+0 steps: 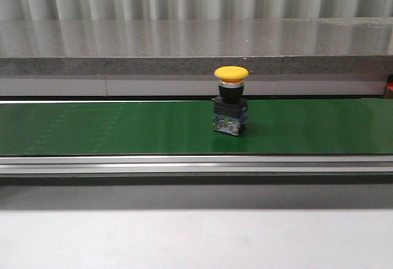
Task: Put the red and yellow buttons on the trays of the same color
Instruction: 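Carry the red button into the red tray and open the right gripper, then lower the right gripper and grasp the yellow button on the belt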
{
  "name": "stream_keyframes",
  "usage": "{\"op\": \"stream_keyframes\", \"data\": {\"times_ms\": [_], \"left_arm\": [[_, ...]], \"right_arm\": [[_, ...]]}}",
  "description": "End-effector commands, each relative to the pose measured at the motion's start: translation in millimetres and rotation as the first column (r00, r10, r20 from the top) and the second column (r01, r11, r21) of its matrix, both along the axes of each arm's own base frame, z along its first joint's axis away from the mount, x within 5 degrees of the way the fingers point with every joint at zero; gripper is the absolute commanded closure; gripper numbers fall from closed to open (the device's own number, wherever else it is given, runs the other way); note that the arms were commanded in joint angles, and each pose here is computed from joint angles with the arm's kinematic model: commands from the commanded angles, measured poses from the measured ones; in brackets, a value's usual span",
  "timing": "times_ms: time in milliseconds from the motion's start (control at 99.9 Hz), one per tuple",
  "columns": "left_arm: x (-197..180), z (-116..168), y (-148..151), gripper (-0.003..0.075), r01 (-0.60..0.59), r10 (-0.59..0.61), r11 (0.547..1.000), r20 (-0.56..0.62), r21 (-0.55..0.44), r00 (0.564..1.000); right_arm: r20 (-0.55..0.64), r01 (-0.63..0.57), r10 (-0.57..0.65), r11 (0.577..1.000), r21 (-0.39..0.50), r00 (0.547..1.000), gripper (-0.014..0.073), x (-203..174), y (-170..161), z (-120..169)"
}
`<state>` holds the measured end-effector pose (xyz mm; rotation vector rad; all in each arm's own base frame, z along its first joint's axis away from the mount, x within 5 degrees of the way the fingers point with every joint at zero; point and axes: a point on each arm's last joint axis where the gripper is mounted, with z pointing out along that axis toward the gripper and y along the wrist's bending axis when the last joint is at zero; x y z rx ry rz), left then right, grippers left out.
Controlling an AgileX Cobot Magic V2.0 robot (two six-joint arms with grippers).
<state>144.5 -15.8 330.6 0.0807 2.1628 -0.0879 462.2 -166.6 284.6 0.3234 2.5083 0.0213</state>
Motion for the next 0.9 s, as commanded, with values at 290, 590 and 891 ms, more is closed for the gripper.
{"op": "stream_keyframes", "data": {"times_ms": [290,590,891], "left_arm": [[2.7,15.8,-1.7,0.074,0.006,-0.003,1.0,0.106,-0.022,0.994],[2.7,15.8,-1.7,0.074,0.006,-0.003,1.0,0.106,-0.022,0.994],[2.7,15.8,-1.7,0.074,0.006,-0.003,1.0,0.106,-0.022,0.994]], "right_arm": [[0.046,-0.075,0.073,0.996,0.037,0.996,0.0065,-55.5,34.0,98.8],[-0.005,-0.157,0.158,0.986,0.054,0.987,0.0065,-89.7,74.5,113.6],[-0.032,-0.283,0.285,0.957,0.059,0.958,0.0065,-126.0,130.8,103.1]]}}
